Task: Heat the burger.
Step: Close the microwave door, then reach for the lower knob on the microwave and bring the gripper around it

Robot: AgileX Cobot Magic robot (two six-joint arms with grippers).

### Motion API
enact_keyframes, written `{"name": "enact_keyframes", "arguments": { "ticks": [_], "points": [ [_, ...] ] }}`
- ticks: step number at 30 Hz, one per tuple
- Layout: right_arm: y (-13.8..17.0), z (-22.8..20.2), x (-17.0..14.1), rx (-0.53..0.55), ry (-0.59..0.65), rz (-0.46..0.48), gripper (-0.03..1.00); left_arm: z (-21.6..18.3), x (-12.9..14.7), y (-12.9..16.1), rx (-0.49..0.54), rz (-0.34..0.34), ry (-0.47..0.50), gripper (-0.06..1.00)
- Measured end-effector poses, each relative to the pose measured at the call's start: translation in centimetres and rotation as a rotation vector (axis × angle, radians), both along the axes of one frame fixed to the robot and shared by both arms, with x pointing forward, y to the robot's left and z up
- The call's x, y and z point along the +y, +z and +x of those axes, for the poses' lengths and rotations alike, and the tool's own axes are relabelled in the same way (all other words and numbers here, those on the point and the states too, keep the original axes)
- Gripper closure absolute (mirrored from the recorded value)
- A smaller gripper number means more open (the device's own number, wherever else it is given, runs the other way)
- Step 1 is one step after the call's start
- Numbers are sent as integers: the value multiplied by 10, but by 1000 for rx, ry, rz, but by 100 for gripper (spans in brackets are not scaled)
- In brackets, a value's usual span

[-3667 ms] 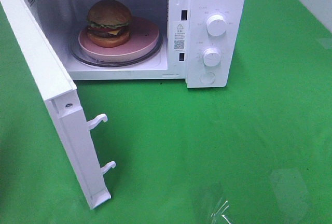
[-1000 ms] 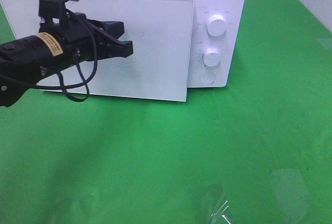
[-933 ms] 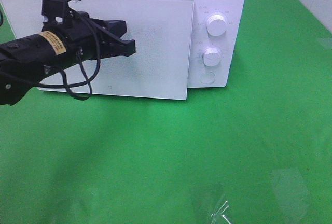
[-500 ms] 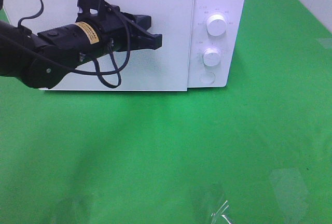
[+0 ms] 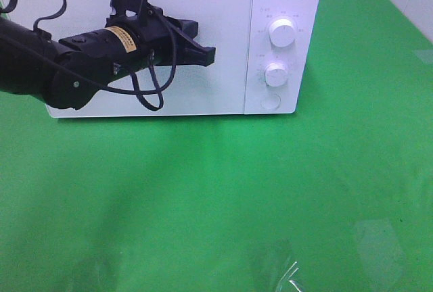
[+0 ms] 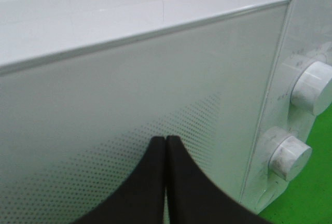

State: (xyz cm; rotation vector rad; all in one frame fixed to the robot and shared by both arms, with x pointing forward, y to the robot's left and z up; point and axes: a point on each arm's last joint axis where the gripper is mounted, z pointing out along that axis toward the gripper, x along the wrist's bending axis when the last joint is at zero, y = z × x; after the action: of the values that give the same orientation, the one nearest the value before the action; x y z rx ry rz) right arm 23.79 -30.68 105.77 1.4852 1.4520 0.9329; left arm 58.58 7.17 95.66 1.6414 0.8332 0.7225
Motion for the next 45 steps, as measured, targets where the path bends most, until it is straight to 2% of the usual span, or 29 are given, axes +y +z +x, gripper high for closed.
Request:
{"name": "enact_keyframes", "arguments": {
  "ticks": [4,8,10,13,14,15,16,17,18,19,20,21,22,23,24,25,26,27,28,30,33,34,35,37,40,42,43,44,45],
  "points": [
    [0,0,0,0,1,1,21,0,0,0,-2,10,2,94],
    [0,0,0,0,1,1,21,-1,3,2,42,32,12,94],
    [0,0,0,0,1,1,21,-6,4,11,141,44,40,94],
    [0,0,0,0,1,1,21,-8,4,13,157,43,43,94],
    [0,0,0,0,1,1,21,-17,0,21,213,62,30,94],
    [0,0,0,0,1,1,21,-17,0,21,213,62,30,94],
    [0,0,0,0,1,1,21,-28,-5,25,276,102,0,93],
    [0,0,0,0,1,1,21,-28,-5,25,276,102,0,93],
    [0,0,0,0,1,1,21,-39,-10,28,327,140,-29,82],
    [0,0,0,0,1,1,21,-51,-13,29,395,193,-57,61],
    [0,0,0,0,1,1,21,-51,-13,29,395,193,-57,61],
    [0,0,0,0,1,1,21,-61,-15,28,456,237,-77,36],
    [0,0,0,0,1,1,21,-61,-15,28,456,237,-77,36],
    [0,0,0,0,1,1,21,-65,-15,27,490,257,-84,22],
    [0,0,0,0,1,1,21,-65,-15,27,490,257,-84,22],
    [0,0,0,0,1,1,21,-74,-15,25,563,301,-95,5],
    [0,0,0,0,1,1,21,-74,-15,25,563,301,-95,5],
    [0,0,0,0,1,1,21,-81,-12,24,631,328,-96,-1],
    [0,0,0,0,1,1,21,-81,-12,24,631,328,-96,-1],
    [0,0,0,0,1,1,21,-95,-7,29,760,353,-99,-4],
    [0,0,0,0,1,1,21,-103,-2,33,822,375,-106,-4],
    [0,0,0,0,1,1,21,-111,3,38,877,411,-116,-4],
    [0,0,0,0,1,1,21,-111,3,38,877,411,-116,-4],
    [0,0,0,0,1,1,21,-121,10,47,926,453,-129,-4],
    [0,0,0,0,1,1,21,-125,17,54,955,460,-119,-4],
    [0,0,0,0,1,1,21,-125,31,61,998,461,-85,-4],
    [0,0,0,0,1,1,21,-122,46,67,1031,453,-40,-4],
    [0,0,0,0,1,1,21,-122,46,67,1031,453,-40,-4],
    [0,0,0,0,1,1,21,-118,61,72,1048,443,6,-4]
  ]
}}
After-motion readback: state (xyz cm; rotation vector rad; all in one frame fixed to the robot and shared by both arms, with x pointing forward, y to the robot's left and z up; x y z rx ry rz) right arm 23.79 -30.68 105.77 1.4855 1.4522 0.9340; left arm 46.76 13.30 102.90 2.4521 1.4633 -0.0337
